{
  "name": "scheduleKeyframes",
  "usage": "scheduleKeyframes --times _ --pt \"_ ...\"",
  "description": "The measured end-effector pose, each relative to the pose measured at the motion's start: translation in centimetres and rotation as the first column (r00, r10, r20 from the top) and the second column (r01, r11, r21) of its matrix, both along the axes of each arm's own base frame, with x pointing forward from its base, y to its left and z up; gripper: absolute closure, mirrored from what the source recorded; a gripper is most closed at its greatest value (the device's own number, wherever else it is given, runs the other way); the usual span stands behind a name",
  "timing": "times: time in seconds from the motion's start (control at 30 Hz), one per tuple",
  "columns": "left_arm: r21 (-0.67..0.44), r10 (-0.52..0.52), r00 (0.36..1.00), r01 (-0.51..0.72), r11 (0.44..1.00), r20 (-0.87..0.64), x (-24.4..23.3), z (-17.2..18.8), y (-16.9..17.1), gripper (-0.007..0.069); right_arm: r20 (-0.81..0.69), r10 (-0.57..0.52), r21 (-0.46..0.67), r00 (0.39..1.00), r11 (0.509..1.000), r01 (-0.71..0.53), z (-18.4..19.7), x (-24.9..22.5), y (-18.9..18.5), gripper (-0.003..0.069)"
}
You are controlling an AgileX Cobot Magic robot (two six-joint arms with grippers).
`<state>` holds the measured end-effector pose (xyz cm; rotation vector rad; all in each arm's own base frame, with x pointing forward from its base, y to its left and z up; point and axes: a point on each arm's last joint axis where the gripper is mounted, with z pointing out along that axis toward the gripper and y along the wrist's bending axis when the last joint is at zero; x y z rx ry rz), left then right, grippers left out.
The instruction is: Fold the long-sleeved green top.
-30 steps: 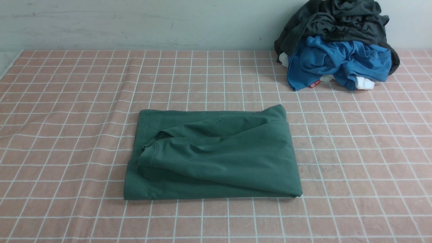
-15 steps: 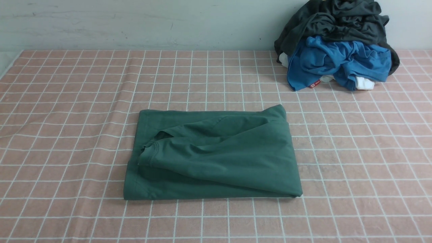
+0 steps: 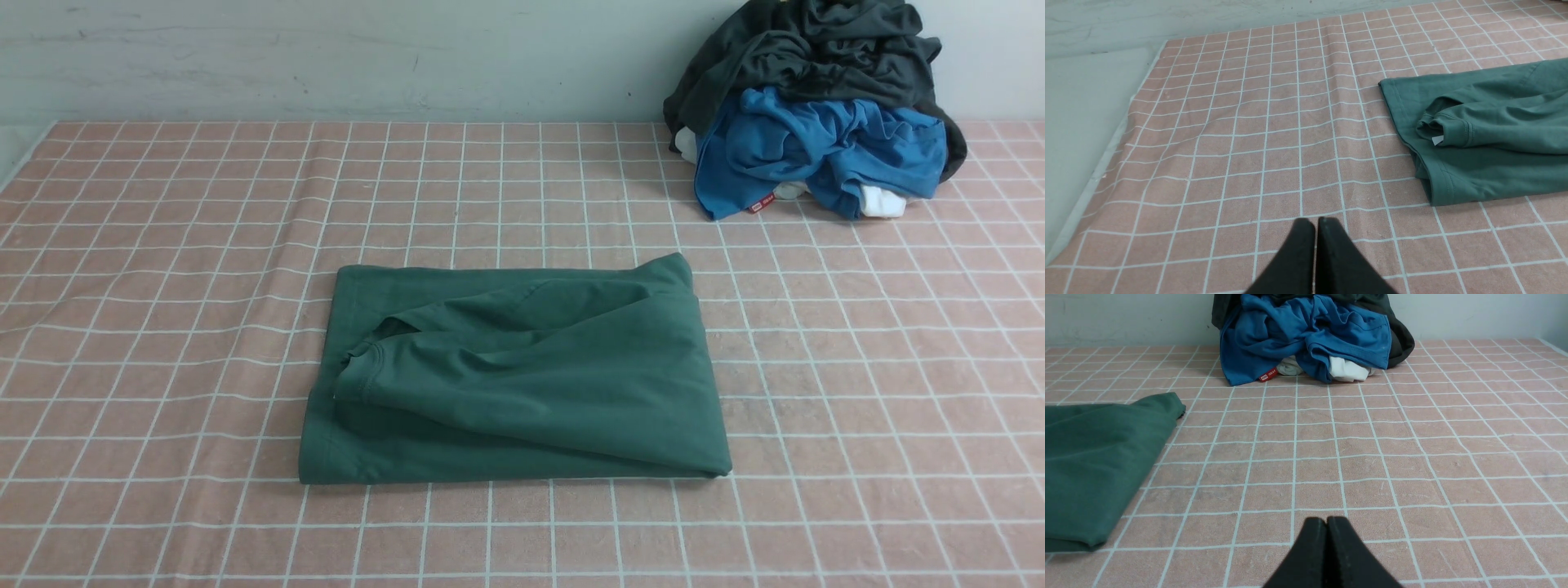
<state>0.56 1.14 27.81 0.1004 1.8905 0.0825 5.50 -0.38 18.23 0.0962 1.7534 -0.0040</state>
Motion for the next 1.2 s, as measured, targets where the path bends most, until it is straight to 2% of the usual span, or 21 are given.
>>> scheduleKeyframes --times 0.57,0.73,0.9,1.07,1.2 --pt "0.005 0.002 1.0 -0.002 1.0 0.003 0.1 0.0 0.0 0.0628 0.0 0.0 0.0 1.0 1.0 0.0 0.0 0.0 0.0 0.0673" --pt "0.005 -0.022 0.997 0.021 1.0 0.071 1.3 -1.1 -0.3 0.0628 0.0 0.0 0.0 1.0 1.0 0.0 0.0 0.0 0.0 0.0673" --pt "-0.01 -0.004 0.992 0.005 1.0 0.126 3.4 -4.5 -0.8 0.0628 0.0 0.0 0.0 1.0 1.0 0.0 0.0 0.0 0.0 0.0673" --pt "-0.112 0.091 0.994 -0.084 0.99 0.065 4.4 -8.6 -0.8 0.0628 0.0 0.0 0.0 1.0 1.0 0.0 0.0 0.0 0.0 0.0673" --pt "-0.091 0.125 0.992 -0.122 0.988 0.032 4.6 -10.1 -0.7 0.0628 0.0 0.0 0.0 1.0 1.0 0.0 0.0 0.0 0.0 0.0673"
